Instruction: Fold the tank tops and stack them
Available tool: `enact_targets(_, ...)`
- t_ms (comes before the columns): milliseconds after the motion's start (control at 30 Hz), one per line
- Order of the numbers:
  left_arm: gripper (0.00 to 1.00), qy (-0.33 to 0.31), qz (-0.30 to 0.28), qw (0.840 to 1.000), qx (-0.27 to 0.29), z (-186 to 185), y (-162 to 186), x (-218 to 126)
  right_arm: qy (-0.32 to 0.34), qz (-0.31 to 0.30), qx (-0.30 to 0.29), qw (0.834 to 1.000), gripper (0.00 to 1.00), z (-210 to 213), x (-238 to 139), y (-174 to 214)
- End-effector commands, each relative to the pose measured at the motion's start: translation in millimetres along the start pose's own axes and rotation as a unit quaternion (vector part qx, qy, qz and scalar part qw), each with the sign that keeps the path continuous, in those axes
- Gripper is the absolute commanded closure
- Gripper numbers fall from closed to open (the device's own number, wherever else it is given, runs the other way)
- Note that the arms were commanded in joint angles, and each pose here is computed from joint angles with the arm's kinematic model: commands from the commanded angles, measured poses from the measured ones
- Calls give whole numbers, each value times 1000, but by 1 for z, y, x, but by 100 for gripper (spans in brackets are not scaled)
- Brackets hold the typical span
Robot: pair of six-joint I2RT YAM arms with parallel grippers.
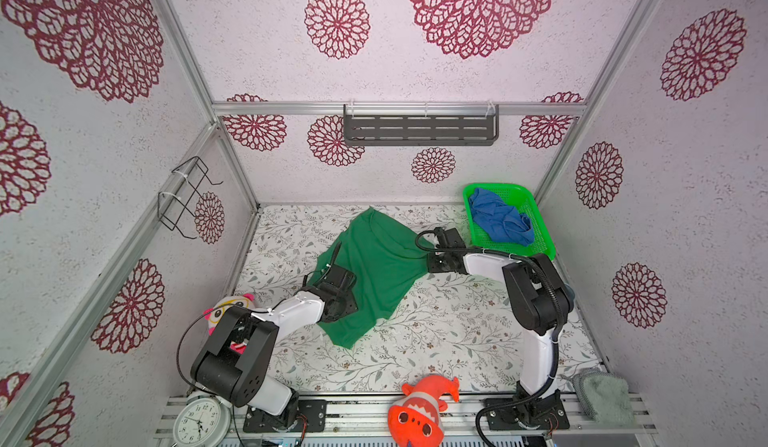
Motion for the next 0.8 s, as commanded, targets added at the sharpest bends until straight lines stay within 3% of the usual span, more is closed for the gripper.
enact_targets(0, 40, -76, 3, 997, -5, 33, -9, 18, 42, 72, 26, 996, 86, -20, -13, 53)
enact_targets(200, 39, -114, 37, 991, 51, 36, -50, 37, 24, 97, 56, 993, 86, -15, -40, 101)
enact_targets(267, 38, -96, 51, 992, 57, 28, -65, 45, 19, 110, 66, 992, 86, -10, -48, 120)
enact_targets(500, 38, -124, 75, 982, 124, 7, -115, 60, -30, 150, 107, 982, 84, 34, -88, 179)
enact_targets(567, 38, -130, 72, 980, 134, 7, -131, 62, -51, 144, 103, 983, 77, 48, -104, 178)
enact_targets(633, 38, -133, 70, 978, 146, 7, -147, 58, -49, 122, 88, 987, 62, 52, -123, 164)
enact_targets(767, 37, -150, 49, 972, 176, 8, -173, 38, 24, 68, 40, 997, 36, 35, -155, 131)
Point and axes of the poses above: each gripper's point midway between its finger pads, its own x axis out along the fingers, its own z axis along the line the jaws close on, y = z × x, the point moved 4 cm from there along -x, back along the fingers, and after that the axes turned 5 degrees about -x, right-handed, at the moved point
